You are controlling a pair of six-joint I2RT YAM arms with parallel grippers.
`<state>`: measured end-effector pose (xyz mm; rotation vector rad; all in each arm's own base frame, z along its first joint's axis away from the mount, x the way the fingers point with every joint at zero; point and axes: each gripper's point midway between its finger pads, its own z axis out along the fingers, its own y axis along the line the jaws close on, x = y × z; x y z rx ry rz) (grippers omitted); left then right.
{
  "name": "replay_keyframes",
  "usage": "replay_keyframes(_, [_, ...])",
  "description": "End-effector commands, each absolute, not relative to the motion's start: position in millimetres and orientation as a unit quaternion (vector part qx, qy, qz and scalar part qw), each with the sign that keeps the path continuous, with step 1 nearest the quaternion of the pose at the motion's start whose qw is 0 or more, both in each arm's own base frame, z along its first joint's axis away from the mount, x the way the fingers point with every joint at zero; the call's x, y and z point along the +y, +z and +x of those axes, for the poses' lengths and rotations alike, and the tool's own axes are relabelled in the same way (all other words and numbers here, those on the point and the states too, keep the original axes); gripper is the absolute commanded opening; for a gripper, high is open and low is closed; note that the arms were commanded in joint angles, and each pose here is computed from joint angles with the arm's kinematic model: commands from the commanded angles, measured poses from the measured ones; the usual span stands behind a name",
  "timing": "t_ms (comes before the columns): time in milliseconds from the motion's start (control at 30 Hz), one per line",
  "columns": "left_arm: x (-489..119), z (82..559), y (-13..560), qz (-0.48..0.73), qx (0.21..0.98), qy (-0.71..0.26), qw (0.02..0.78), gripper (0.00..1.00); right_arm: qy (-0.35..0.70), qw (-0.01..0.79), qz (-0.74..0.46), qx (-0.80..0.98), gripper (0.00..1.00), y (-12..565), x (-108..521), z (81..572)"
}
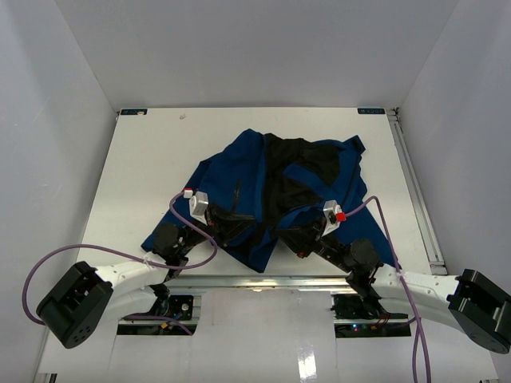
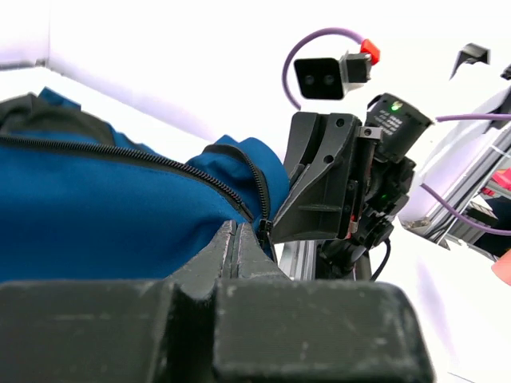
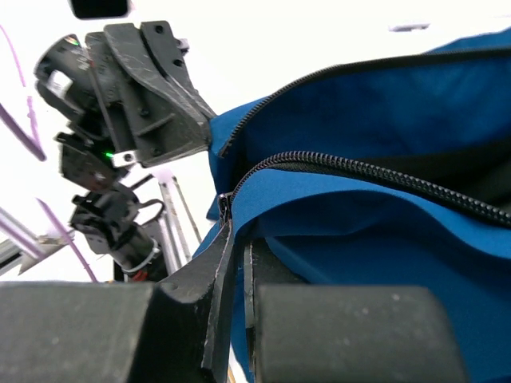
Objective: Zip up the jacket
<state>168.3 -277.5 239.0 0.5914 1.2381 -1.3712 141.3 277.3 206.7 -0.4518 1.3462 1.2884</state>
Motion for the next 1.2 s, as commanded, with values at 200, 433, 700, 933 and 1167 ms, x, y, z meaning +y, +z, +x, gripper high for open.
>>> replay_keyframes(200, [-275.4,149.7,260.0,0.282,0.454,-0.607,0.588,0.0,0.61,0.587,-0.22,0.484,0.08,256.9,284.6,120.2])
replay_keyframes(433, [-272.6,146.6,261.6,0.287,0.447,-0.604,0.595,0.0,0.621,0.579,-0.226,0.477,0.08,258.9,289.2,117.3])
replay_keyframes(700, [-266.4,137.2,265.8,0.291,0.43,-0.607,0.602,0.0,0.628,0.575,-0.22,0.476,0.08,257.7,289.6,117.9])
replay_keyframes(933, [-263.9,132.2,264.3,0.297,0.422,-0.607,0.604,0.0,0.632,0.578,-0.215,0.47,0.08,261.9,285.9,117.2])
replay_keyframes(1167, [-265.4,130.0,262.3,0.304,0.419,-0.61,0.6,0.0,0.637,0.578,-0.212,0.464,0.08,265.8,283.8,116.1])
